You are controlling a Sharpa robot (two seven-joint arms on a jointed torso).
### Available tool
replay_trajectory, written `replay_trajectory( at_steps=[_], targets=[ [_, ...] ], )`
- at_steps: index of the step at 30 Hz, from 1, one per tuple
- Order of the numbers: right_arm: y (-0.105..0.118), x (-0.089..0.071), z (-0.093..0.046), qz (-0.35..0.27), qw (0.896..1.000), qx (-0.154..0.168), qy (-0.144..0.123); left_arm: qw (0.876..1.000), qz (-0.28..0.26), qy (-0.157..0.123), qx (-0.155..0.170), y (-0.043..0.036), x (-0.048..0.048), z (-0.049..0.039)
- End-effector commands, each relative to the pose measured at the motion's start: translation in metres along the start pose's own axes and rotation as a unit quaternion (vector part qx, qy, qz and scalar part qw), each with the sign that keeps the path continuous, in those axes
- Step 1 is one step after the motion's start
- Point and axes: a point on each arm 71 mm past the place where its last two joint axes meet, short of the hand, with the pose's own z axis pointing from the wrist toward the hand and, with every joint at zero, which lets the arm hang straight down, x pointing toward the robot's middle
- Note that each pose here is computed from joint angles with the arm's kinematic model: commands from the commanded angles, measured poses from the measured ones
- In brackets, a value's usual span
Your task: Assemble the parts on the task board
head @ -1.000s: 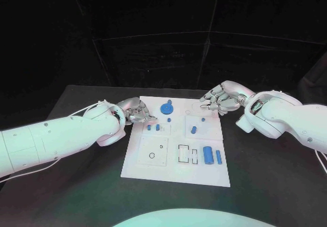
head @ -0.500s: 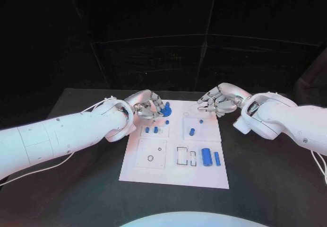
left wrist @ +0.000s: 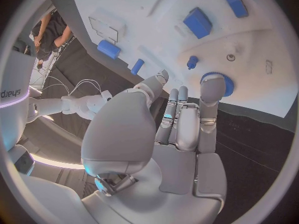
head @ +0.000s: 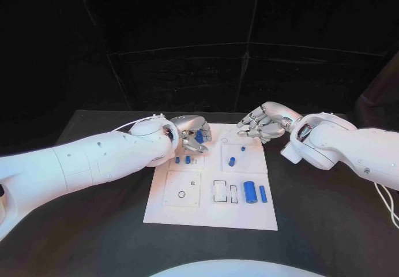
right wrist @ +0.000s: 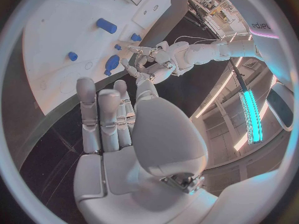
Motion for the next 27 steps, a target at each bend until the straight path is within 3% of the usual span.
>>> replay_trajectory(
  at_steps=[1, 9, 27],
  targets=[
    [0.003, 0.000, 0.001, 0.001, 1.000, -0.007, -0.004, 0.998, 0.048, 0.046, -0.018, 0.0025, 0.0051, 0.0038],
    [0.004, 0.000, 0.001, 0.001, 1.000, -0.008, -0.004, 0.995, 0.066, 0.065, -0.032, 0.0018, 0.0087, 0.0130],
    [0.005, 0.001, 0.002, 0.001, 1.000, -0.009, -0.002, 0.992, 0.078, 0.091, -0.043, 0.0038, 0.0131, 0.0182]
  ],
)
